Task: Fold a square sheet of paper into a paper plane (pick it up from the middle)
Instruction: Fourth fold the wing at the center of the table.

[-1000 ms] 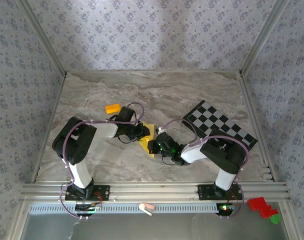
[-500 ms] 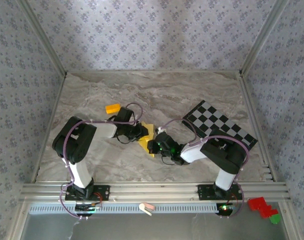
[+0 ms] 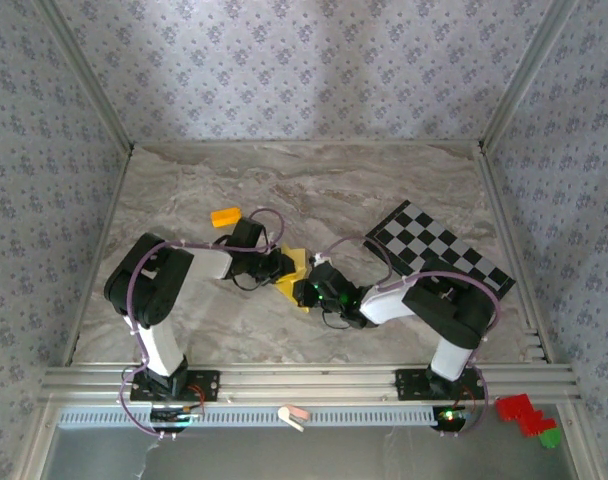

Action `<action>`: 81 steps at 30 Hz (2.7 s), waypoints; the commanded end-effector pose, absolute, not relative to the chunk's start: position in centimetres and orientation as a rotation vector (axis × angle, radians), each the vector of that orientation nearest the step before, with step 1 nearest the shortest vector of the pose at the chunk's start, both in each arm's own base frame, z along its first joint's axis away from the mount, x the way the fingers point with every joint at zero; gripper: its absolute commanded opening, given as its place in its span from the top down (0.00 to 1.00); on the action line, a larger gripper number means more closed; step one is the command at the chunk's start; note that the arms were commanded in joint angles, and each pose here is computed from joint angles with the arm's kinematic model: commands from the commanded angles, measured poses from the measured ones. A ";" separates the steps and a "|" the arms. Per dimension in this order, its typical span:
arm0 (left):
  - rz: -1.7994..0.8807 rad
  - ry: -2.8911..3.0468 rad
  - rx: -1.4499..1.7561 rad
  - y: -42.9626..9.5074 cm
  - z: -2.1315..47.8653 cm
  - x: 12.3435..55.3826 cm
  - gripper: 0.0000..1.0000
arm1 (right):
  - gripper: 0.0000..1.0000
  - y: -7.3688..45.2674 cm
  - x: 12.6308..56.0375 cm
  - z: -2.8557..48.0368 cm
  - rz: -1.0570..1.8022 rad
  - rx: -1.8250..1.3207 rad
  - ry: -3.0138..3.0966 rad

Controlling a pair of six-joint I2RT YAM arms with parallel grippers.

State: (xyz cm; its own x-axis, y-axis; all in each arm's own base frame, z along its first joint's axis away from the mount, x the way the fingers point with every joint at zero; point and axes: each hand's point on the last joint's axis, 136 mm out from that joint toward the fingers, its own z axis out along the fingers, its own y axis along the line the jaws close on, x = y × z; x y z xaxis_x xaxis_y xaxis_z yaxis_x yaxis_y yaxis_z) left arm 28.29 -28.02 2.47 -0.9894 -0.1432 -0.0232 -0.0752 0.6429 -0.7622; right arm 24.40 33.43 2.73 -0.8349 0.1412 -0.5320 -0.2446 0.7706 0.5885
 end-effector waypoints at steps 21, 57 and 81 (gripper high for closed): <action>-1.217 2.832 -0.226 -26.8 0.0 27.4 0.82 | 0.85 32.9 23.4 3.3 0.995 -0.045 2.456; -1.209 2.837 -0.235 -26.6 0.0 27.0 0.83 | 0.88 32.4 21.3 2.9 1.079 0.030 2.475; -1.178 2.838 -0.213 -26.1 0.3 26.6 0.83 | 0.84 31.5 20.4 3.6 1.051 -0.006 2.473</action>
State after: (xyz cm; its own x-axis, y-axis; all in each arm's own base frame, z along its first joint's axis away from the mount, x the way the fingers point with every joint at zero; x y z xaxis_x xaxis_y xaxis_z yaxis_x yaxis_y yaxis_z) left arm 27.96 -27.58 2.41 -0.9887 -0.1443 -0.0410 -0.0617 0.6405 -0.7655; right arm 20.86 31.94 3.64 -0.8995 0.1842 -0.3961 -0.1704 0.6869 0.7065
